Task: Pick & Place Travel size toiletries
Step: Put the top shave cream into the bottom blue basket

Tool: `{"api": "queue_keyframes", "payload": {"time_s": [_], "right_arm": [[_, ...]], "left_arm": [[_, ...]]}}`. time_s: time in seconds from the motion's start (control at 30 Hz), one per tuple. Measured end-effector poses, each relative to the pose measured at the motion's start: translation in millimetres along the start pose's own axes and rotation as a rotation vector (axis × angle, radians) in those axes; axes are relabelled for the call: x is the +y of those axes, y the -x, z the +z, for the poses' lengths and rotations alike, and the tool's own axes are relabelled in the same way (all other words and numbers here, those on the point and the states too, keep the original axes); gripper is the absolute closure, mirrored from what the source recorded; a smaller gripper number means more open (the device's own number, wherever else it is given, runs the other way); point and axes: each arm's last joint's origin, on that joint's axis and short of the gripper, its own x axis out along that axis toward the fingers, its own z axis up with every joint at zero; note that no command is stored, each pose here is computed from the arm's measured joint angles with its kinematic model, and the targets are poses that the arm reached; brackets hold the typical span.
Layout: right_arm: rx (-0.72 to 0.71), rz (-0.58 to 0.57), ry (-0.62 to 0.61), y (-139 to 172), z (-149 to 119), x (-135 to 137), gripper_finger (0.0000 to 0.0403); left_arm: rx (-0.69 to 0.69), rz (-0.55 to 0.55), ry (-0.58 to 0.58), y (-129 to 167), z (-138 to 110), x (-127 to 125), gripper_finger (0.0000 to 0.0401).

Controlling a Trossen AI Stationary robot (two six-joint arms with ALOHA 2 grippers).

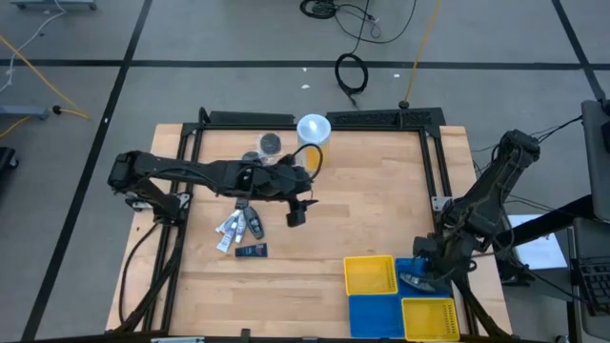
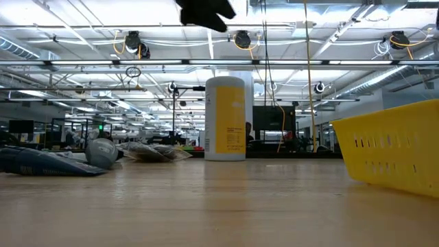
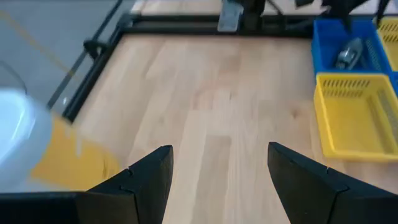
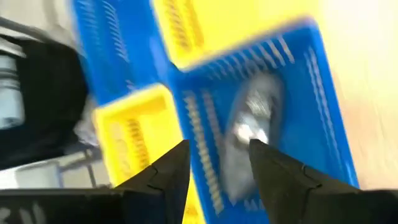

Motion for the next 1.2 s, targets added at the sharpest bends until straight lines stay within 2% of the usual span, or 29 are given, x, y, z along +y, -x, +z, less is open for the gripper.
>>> {"api": "queue_keyframes", "payload": {"time_s": [0.13,0.27,0.5,0.63,0.93,1.2], "right_arm": [[-0.197,0.049,0.114,12,14,0,0.0251],[-0.431,0.008,0.230,23,30,-3,0.0253],[-0.638,-0.032,0.401,33,56,-1,0.0253],[-0.681,-0.105,0.437,34,67,-6,0.0254],[-0.695,-0.208,0.420,32,83,-16,0.0254],[-0.682,-0.252,0.425,26,89,-19,0.0255]], "left_arm": [[0.128,0.053,0.081,12,-13,2,0.0146],[0.278,0.107,0.237,18,-28,5,0.0146],[0.497,0.315,0.450,25,-59,7,0.0146],[0.572,0.432,0.478,28,-76,8,0.0146],[0.695,0.588,0.601,12,-123,20,0.0146],[0.814,0.668,0.715,2,-158,40,0.0146]]}}
